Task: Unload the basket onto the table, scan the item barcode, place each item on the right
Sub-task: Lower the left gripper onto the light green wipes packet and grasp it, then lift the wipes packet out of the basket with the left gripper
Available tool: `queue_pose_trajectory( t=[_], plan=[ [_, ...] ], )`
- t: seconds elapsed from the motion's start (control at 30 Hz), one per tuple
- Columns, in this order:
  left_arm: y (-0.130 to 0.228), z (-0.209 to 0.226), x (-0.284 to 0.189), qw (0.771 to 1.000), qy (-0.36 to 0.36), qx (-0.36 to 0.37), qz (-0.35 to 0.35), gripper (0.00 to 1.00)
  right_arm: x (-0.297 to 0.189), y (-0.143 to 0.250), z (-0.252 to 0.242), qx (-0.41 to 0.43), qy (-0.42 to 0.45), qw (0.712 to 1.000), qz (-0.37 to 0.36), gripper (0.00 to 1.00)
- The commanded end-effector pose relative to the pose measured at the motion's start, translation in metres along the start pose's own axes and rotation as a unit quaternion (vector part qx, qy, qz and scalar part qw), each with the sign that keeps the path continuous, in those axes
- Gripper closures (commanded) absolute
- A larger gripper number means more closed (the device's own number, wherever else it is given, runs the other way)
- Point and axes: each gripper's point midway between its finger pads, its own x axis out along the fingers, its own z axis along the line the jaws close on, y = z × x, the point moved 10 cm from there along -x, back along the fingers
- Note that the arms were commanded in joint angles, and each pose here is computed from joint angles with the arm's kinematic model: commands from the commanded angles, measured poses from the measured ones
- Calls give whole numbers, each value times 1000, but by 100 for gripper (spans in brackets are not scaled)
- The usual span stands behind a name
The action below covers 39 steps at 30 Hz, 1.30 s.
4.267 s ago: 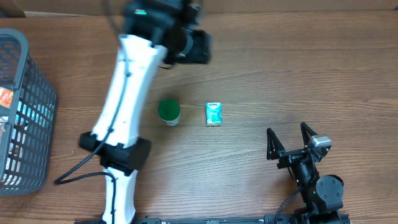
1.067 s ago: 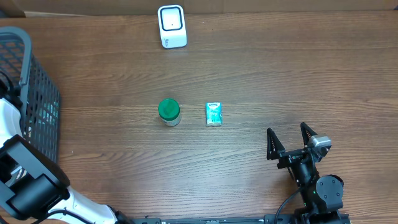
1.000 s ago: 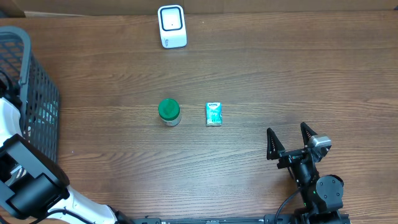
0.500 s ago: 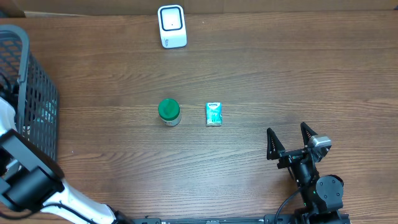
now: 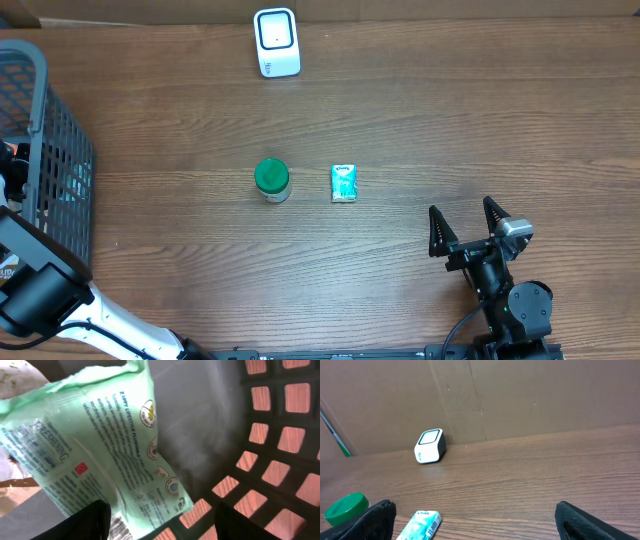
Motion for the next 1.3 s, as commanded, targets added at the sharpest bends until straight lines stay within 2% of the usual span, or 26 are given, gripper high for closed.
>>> queue_pose_trajectory(
  t=[0.0,0.2,0.47,0.6,0.73,1.1,1.17,1.27],
  plan=[
    [2,9,8,1000,-29,5,3,29,0,2,-2,-2,6,1000,-4,0],
    [2,10,4,999,-31,0,9,30,0,2,-2,-2,6,1000,-4,0],
    [2,6,-24,999,-27,-41,-5,31,0,2,-2,-2,6,1000,-4,0],
    [2,15,-30,993,-90,-66,-31,32,0,2,-2,-2,6,1000,-4,0],
    [4,25,-21,989,-123,-70,-43,31,0,2,-2,-2,6,1000,-4,0],
    [16,45,35,992,-91,-56,-64,31,0,2,-2,-2,6,1000,-4,0],
    [16,46,37,992,-90,-55,-65,41,0,2,-2,-2,6,1000,-4,0],
    [16,46,37,992,-88,-54,-67,72,0,2,-2,-2,6,1000,-4,0]
  ],
)
